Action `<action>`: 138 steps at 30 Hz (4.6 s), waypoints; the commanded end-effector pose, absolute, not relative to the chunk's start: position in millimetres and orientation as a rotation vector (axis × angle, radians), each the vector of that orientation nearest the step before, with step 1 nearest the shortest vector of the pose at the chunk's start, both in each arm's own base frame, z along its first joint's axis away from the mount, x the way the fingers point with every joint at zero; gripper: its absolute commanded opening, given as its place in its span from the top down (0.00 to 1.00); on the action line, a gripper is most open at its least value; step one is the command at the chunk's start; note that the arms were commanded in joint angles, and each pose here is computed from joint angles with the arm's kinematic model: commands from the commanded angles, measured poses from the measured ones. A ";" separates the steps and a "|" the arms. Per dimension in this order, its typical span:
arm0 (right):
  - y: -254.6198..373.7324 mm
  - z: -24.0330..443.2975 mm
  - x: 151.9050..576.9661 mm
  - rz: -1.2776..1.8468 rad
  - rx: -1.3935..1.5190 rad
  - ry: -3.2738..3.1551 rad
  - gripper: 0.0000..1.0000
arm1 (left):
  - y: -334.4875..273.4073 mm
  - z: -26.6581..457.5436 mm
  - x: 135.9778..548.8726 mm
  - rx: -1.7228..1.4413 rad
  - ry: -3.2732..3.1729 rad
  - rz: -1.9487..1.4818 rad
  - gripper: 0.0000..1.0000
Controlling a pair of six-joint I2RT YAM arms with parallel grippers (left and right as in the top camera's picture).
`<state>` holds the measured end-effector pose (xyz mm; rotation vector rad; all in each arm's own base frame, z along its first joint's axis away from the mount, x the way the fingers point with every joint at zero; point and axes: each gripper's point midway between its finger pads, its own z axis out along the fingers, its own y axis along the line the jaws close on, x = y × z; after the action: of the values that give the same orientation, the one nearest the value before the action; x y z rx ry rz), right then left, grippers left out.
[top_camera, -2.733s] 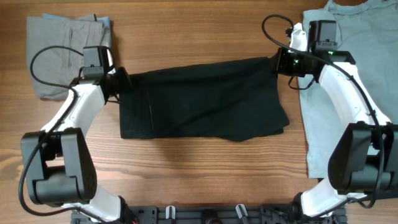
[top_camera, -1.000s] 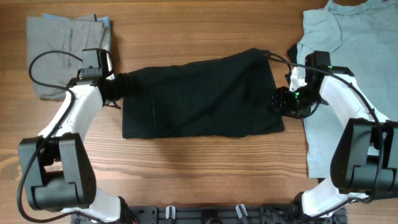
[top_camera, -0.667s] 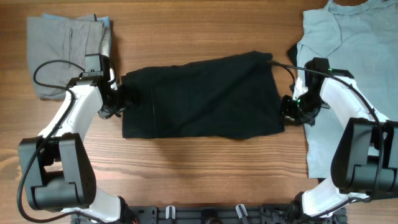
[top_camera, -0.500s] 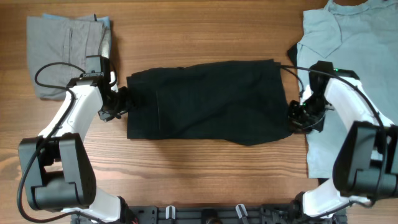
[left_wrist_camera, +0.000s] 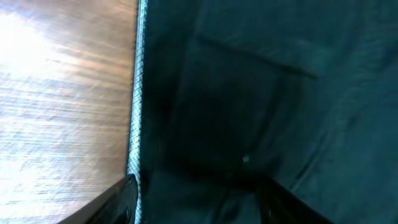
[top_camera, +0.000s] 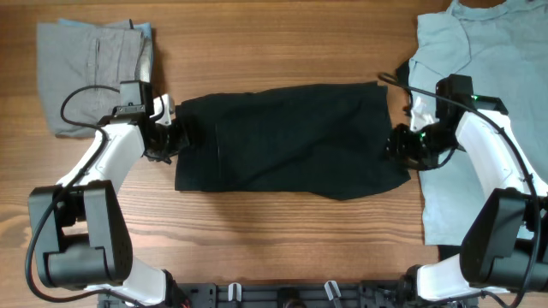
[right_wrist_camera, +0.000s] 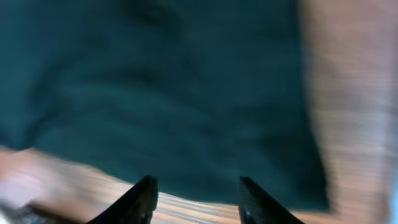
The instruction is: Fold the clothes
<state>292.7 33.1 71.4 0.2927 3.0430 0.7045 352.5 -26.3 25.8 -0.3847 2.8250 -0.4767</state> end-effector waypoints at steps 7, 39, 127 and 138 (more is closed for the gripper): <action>78.2 86.3 314.7 0.903 0.081 2.883 0.39 | -32.9 -15.2 342.6 -0.188 2.920 -0.520 0.29; 73.7 47.1 305.4 0.817 0.244 2.914 0.33 | 9.4 147.5 357.2 -0.270 2.967 -0.455 0.96; 97.3 16.3 315.9 1.084 0.226 2.714 0.96 | -317.6 149.6 343.9 0.056 2.906 -0.571 0.96; 66.1 11.7 323.0 0.834 0.423 2.810 0.96 | -317.4 149.6 344.3 0.056 2.905 -0.568 0.96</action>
<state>307.1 73.7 6.1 0.4938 2.8407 0.9039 340.8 -317.8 128.7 0.0675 2.9563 -0.5371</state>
